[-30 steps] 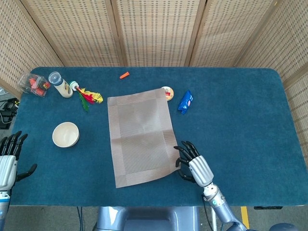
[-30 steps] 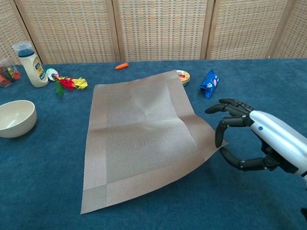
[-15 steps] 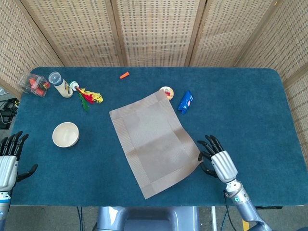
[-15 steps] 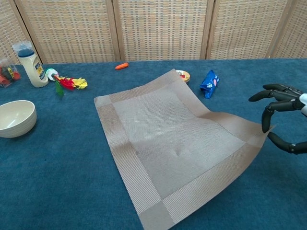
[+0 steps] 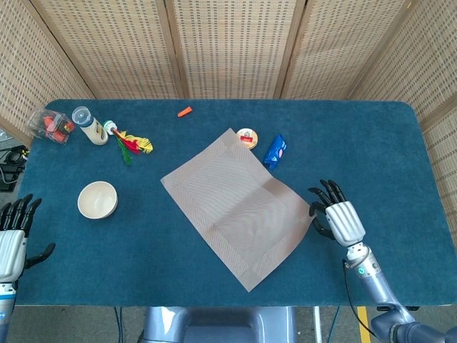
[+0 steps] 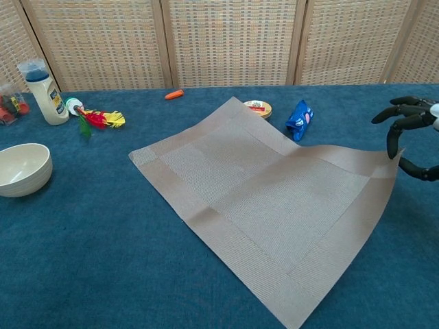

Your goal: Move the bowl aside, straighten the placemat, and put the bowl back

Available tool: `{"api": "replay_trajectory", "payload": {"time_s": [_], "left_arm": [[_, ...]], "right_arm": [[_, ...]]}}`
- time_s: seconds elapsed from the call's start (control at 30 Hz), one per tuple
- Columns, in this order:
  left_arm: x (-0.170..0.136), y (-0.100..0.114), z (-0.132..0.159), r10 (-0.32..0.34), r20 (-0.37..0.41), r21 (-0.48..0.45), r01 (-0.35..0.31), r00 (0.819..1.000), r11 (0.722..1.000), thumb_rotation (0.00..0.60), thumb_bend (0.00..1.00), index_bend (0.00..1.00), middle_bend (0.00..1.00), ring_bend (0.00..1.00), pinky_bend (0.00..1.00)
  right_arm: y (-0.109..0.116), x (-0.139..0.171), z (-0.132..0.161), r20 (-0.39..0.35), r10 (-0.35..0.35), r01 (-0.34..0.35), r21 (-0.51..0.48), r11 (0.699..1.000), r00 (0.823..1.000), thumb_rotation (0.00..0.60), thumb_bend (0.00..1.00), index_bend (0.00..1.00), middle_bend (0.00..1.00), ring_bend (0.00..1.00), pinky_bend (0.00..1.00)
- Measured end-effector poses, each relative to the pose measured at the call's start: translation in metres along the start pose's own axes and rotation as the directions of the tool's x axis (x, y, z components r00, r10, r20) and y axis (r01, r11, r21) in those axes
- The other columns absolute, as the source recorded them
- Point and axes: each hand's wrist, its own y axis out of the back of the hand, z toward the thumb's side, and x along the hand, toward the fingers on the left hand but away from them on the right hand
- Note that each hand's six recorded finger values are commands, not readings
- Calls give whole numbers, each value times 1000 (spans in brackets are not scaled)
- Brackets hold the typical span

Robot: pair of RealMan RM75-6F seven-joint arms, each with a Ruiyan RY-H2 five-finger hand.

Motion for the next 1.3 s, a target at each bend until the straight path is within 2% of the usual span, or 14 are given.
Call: {"api": "replay_trajectory", "payload": {"time_s": [0.47, 0.73, 0.87, 1.0, 1.1, 1.2, 1.3], "left_arm": [[6, -2, -5, 1, -23, 18, -1, 1000, 1000, 600, 225, 74, 0, 0, 0], [7, -5, -6, -5, -28, 24, 5, 1000, 1000, 600, 224, 74, 0, 0, 0], [7, -5, -6, -7, -25, 26, 8, 1000, 1000, 600, 224, 74, 0, 0, 0], [7, -5, -5, -5, -22, 24, 6, 1000, 1000, 600, 224, 74, 0, 0, 0], [6, -5, -4, -6, -19, 22, 6, 1000, 1000, 600, 224, 74, 0, 0, 0], [6, -5, -3, -6, -14, 20, 7, 1000, 1000, 600, 214, 73, 0, 0, 0], [5, -4, -1, -5, -9, 13, 5, 1000, 1000, 600, 183, 71, 0, 0, 0]], "right_arm": [[39, -83, -18, 51, -32, 26, 112, 993, 998, 600, 598, 666, 296, 68, 57], [52, -99, -39, 123, -60, 41, 149, 988, 991, 600, 572, 628, 273, 69, 47], [52, -92, -50, 149, -59, 33, 174, 984, 987, 600, 493, 498, 185, 41, 10], [52, -82, -61, 175, -50, 14, 201, 979, 983, 600, 386, 293, 28, 0, 0], [54, -74, -66, 191, -50, 9, 208, 978, 980, 600, 330, 160, 0, 0, 0], [58, -62, -70, 214, -64, 19, 206, 978, 975, 600, 276, 105, 0, 0, 0], [63, -48, -71, 229, -89, 46, 186, 981, 969, 600, 225, 96, 0, 0, 0]]}}
